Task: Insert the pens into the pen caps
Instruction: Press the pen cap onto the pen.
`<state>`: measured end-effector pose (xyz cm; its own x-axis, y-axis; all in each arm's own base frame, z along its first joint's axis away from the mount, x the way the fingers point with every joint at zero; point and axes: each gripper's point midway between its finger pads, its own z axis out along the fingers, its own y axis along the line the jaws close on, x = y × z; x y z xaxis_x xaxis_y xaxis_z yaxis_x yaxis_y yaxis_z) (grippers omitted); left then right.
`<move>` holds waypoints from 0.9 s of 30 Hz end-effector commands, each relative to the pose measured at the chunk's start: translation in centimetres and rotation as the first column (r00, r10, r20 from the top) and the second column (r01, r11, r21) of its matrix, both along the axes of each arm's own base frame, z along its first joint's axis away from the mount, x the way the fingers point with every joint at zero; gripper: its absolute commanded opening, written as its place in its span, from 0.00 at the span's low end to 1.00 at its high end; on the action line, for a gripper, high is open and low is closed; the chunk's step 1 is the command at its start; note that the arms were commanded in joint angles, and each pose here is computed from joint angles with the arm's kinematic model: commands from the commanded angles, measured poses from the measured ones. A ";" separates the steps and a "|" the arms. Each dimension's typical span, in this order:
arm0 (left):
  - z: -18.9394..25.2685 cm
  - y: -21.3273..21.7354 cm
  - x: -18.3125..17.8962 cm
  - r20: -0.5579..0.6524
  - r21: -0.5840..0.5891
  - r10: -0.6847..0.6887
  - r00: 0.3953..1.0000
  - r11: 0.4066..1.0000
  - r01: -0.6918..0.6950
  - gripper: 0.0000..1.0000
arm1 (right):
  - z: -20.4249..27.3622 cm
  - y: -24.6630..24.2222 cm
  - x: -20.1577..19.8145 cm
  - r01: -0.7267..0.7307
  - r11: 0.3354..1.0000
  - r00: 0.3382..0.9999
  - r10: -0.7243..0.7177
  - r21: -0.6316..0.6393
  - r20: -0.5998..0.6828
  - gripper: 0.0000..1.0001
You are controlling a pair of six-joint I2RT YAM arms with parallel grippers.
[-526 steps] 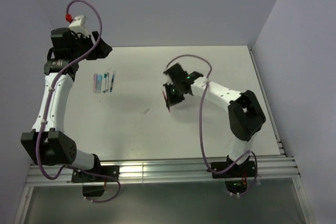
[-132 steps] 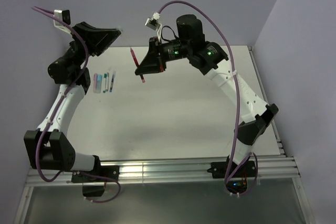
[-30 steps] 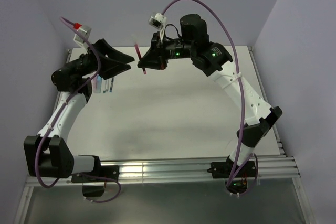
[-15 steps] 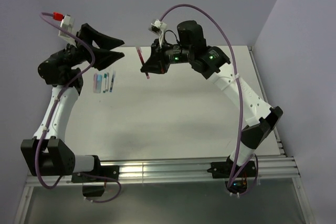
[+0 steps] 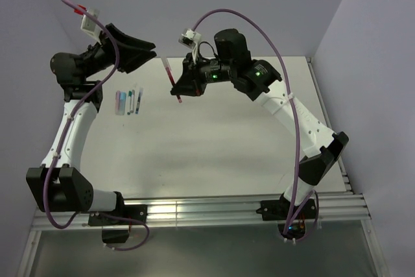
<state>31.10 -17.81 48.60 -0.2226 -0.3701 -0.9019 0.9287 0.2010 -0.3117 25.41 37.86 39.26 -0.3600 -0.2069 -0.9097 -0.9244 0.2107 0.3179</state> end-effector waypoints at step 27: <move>0.2 -4.2 -3.3 0.011 -0.030 -0.180 0.984 0.983 0.180 0.03 | 2.3 -0.1 -1.3 -0.023 0.999 0.999 0.022 0.038 0.041 0.00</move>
<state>28.51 -21.71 48.74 -0.3007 -0.3550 -0.8852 0.9398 0.0481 -0.3385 25.12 37.93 39.03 -0.3662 -0.2163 -0.9051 -0.9227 0.2105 0.3230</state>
